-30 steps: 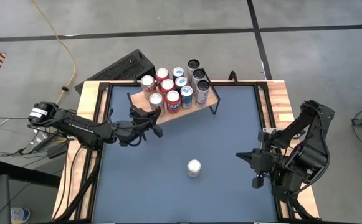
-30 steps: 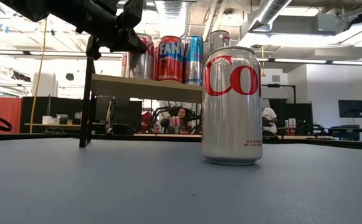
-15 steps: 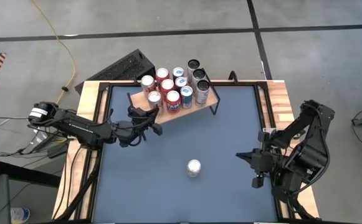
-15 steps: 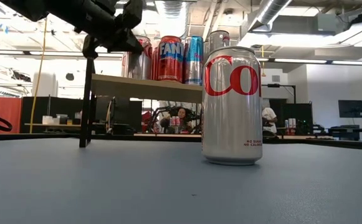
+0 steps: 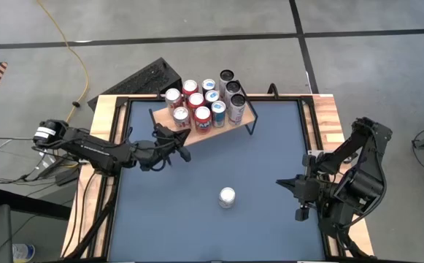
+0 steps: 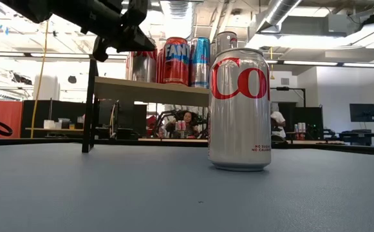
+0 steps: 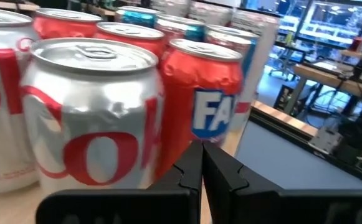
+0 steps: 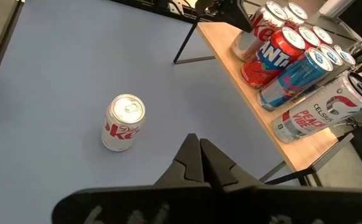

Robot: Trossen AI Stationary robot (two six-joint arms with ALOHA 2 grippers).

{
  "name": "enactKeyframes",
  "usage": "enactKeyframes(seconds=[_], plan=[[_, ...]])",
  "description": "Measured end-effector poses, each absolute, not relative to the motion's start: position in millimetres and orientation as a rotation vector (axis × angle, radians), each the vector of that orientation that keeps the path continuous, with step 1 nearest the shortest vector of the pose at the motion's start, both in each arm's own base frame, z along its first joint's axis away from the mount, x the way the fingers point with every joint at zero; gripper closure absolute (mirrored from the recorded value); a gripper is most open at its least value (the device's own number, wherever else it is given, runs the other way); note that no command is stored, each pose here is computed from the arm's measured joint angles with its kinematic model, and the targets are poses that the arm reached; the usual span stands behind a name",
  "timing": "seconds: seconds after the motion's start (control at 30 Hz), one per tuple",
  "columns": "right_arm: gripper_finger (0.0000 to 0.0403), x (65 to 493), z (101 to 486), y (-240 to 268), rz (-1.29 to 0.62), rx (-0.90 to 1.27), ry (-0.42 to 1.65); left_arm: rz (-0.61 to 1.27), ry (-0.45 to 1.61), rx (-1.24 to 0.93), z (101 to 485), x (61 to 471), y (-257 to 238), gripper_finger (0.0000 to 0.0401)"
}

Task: Place canned beverage on shelf
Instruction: Put the left silver soda can on the shelf aligned with the other silver soda can

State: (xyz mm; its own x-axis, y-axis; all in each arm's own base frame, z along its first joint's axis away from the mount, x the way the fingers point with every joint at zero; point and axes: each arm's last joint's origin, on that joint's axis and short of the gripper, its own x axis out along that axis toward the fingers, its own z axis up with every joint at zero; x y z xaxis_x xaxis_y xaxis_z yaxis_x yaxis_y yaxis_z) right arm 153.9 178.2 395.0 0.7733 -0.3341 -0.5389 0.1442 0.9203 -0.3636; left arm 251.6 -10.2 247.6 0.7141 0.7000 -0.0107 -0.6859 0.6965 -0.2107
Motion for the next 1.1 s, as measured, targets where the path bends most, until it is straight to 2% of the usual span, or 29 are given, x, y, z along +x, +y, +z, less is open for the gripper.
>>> enactKeyframes(seconds=[0.23,0.47,1.1], plan=[[0.0403,154,395,178,-0.262,-0.316,0.638,0.815,-0.067,-0.172,258,262,-10,0.0401],[0.0403,155,388,180,-0.265,-0.331,0.646,0.849,-0.013,-0.145,245,284,-9,0.0401],[0.0403,154,382,182,-0.257,-0.339,0.652,0.99,0.021,-0.121,240,281,-10,0.0401]])
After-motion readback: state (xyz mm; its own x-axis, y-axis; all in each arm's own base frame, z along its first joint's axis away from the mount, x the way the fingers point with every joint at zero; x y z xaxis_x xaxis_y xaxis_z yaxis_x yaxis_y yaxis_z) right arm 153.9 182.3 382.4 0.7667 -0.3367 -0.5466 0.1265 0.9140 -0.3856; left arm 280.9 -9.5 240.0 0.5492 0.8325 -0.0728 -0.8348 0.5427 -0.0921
